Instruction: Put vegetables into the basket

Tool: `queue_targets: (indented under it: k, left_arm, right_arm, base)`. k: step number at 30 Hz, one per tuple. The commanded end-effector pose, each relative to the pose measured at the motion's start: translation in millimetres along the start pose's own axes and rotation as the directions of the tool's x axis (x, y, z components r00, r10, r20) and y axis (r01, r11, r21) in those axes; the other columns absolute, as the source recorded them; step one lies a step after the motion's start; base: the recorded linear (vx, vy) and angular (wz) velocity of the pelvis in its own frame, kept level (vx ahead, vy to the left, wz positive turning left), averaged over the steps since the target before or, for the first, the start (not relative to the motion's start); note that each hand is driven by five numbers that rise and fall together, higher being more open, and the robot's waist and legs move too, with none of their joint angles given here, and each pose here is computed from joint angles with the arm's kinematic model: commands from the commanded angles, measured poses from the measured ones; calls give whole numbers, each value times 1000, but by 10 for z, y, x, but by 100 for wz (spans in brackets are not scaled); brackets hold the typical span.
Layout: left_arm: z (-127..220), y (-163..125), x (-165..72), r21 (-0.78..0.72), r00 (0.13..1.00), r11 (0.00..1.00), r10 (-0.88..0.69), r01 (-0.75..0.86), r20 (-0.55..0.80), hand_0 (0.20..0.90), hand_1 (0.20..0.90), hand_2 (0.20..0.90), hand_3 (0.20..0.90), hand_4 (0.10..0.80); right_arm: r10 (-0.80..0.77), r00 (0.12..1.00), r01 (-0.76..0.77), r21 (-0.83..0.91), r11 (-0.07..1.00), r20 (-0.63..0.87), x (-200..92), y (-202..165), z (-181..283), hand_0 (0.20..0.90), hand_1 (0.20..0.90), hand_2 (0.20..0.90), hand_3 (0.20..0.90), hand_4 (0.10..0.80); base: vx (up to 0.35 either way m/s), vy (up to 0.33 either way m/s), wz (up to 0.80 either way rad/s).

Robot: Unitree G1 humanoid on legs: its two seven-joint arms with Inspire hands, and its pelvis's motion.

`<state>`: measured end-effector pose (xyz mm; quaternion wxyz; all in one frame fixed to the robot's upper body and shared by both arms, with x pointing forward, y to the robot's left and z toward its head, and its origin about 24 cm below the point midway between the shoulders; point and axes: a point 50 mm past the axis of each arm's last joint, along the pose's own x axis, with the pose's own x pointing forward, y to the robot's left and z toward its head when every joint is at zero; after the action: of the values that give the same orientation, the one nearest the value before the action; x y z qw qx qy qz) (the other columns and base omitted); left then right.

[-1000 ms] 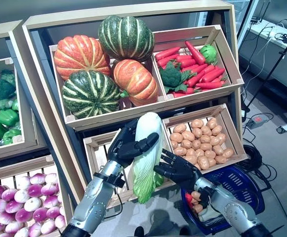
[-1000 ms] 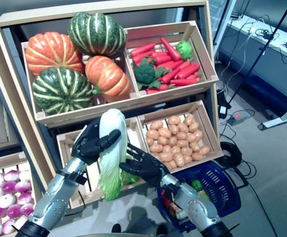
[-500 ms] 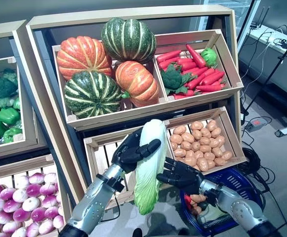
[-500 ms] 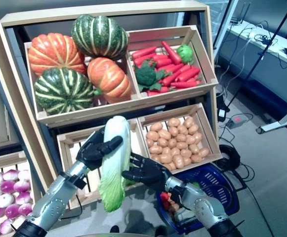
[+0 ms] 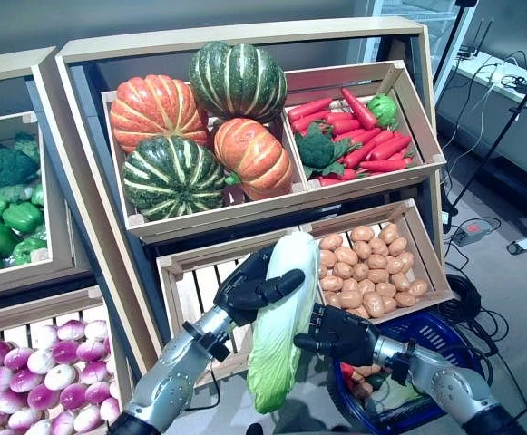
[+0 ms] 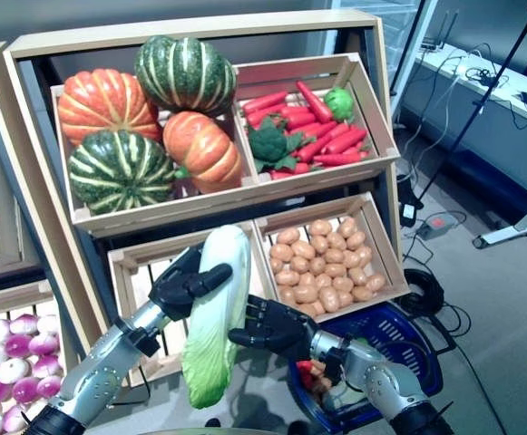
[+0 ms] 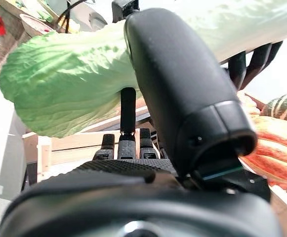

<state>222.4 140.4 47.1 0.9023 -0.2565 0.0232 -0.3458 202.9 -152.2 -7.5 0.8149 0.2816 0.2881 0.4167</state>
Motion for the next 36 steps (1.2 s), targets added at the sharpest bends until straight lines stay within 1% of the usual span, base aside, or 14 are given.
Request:
queue_targets:
  k: [1, 3, 7, 8, 10, 11, 16, 18, 23, 27, 31, 33, 36]
  left_arm:
    - [599, -574, 523, 206, 878, 919, -385, 336, 285, 300, 300, 300, 300, 400]
    - [652, -588, 522, 286, 872, 901, -403, 326, 279, 300, 300, 300, 300, 400]
    - [741, -606, 498, 459, 864, 834, -446, 306, 233, 300, 300, 300, 300, 400]
    - [785, -608, 482, 525, 864, 800, -454, 289, 217, 300, 300, 300, 300, 400]
    - [863, -606, 458, 608, 863, 749, -464, 263, 199, 300, 300, 300, 300, 400]
    - [928, -607, 442, 669, 861, 704, -471, 236, 192, 300, 300, 300, 300, 400]
    - [1133, -607, 374, 812, 852, 567, -487, 141, 192, 300, 300, 300, 300, 400]
    - [1188, -601, 356, 833, 852, 544, -480, 102, 210, 300, 300, 300, 300, 400]
    - [1260, -560, 316, 842, 853, 538, -455, 37, 253, 300, 300, 300, 300, 400]
    - [1274, -519, 297, 828, 858, 561, -416, -20, 302, 300, 300, 300, 300, 400]
    - [1287, -399, 271, 759, 867, 642, -311, -110, 389, 300, 300, 300, 300, 400]
    - [1288, -302, 232, 688, 865, 706, -232, -165, 445, 300, 300, 300, 300, 400]
    - [1255, -169, 174, 539, 842, 812, -116, -225, 527, 300, 300, 300, 300, 400]
  right_arm:
    - [464, 886, -464, -19, 886, -1, 479, 612, 54, 900, 900, 900, 900, 800]
    - [462, 887, -462, -13, 887, -1, 465, 589, 52, 900, 900, 900, 900, 800]
    - [456, 890, -456, -9, 890, -4, 428, 562, 59, 900, 900, 900, 900, 800]
    - [452, 892, -452, -9, 892, -9, 409, 554, 48, 900, 900, 900, 900, 800]
    - [439, 898, -440, -7, 898, -20, 374, 530, 41, 900, 900, 900, 900, 800]
    - [427, 903, -428, -12, 904, -38, 339, 501, 37, 900, 900, 900, 900, 800]
    - [386, 921, -387, -16, 922, -58, 211, 404, 19, 900, 900, 900, 900, 800]
    - [374, 927, -374, -12, 927, -44, 185, 380, 27, 900, 900, 900, 900, 800]
    - [356, 935, -356, -18, 934, -1, 164, 355, 54, 900, 900, 900, 900, 800]
    - [320, 946, -319, -38, 947, 51, 174, 349, 102, 900, 900, 900, 900, 800]
    - [213, 963, -204, -70, 976, 163, 177, 285, 215, 900, 900, 900, 900, 800]
    - [124, 962, -107, -84, 991, 244, 158, 234, 305, 900, 900, 900, 900, 800]
    - [-2, 926, 35, -81, 996, 377, 133, 185, 435, 900, 900, 900, 900, 800]
  base:
    - [0, 0, 0]
    - [0, 0, 0]
    - [0, 0, 0]
    - [0, 0, 0]
    - [0, 0, 0]
    - [0, 0, 0]
    - [0, 0, 0]
    - [0, 0, 0]
    - [0, 0, 0]
    - [0, 0, 0]
    - [0, 0, 0]
    - [0, 0, 0]
    - [0, 0, 0]
